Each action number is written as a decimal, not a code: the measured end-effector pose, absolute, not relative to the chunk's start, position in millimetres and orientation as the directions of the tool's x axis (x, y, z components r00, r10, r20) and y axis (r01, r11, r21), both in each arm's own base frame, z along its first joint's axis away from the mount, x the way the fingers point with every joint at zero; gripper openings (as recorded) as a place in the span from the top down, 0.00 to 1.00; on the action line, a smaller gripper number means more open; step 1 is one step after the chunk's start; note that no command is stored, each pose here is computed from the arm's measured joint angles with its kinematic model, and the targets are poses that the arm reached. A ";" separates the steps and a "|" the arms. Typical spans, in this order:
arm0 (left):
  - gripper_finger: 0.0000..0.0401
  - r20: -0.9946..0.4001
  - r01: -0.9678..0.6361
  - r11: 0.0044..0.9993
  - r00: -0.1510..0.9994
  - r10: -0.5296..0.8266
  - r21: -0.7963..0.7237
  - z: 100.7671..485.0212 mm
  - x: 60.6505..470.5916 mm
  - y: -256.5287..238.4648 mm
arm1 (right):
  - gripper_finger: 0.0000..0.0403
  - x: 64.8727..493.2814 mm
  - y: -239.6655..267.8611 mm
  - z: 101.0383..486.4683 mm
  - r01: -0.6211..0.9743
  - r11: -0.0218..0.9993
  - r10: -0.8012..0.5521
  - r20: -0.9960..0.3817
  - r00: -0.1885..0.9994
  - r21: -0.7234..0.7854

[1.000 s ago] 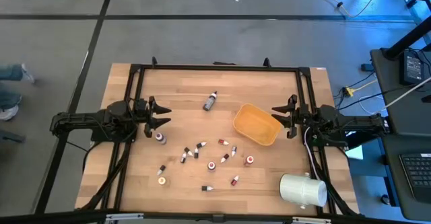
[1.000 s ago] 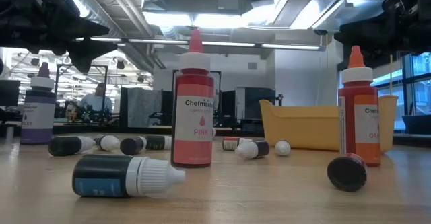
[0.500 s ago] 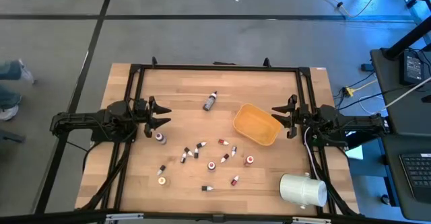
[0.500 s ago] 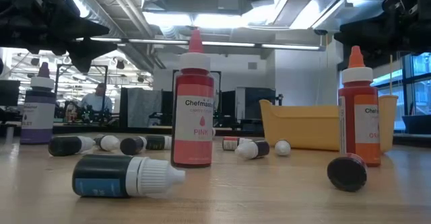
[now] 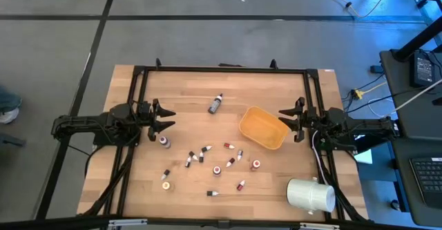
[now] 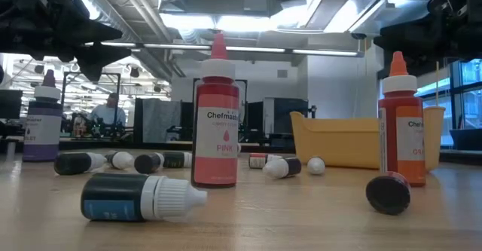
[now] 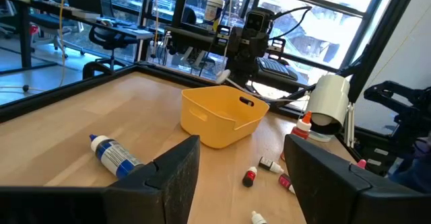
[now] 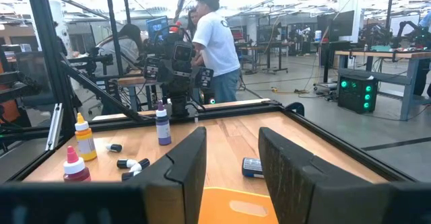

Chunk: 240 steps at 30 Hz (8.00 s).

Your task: Pick & Place food coloring

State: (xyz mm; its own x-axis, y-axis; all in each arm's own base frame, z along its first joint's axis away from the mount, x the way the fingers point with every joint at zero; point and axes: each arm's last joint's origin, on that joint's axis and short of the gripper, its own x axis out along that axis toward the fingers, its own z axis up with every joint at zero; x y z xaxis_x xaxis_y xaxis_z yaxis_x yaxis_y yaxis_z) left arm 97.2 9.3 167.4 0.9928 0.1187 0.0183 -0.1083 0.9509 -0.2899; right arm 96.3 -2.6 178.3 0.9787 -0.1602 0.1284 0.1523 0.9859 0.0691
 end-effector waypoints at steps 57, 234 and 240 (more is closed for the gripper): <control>0.47 0.018 -0.109 0.951 0.993 0.119 -0.290 167.4 97.2 9.4 | 0.46 93.8 -3.0 190.7 0.143 0.982 -0.171 0.255 0.952 0.127; 0.47 0.029 -0.191 0.973 0.980 0.196 -0.129 168.5 96.9 11.6 | 0.56 324.1 80.6 171.0 -0.511 0.852 0.129 -0.897 0.423 -0.119; 0.47 0.029 -0.191 0.973 0.980 0.197 -0.128 168.5 96.9 11.7 | 0.58 328.2 81.5 151.0 -0.536 0.837 0.115 -0.921 0.372 -0.112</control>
State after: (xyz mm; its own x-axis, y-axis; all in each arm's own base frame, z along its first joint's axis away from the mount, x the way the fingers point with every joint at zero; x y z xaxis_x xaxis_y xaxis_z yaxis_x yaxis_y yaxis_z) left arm 96.9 11.7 168.5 0.9800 0.1967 0.0290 -0.1915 0.9731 -0.1282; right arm 328.2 81.5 151.0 0.3722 0.1146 -0.9210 -0.5360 0.8367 -0.1125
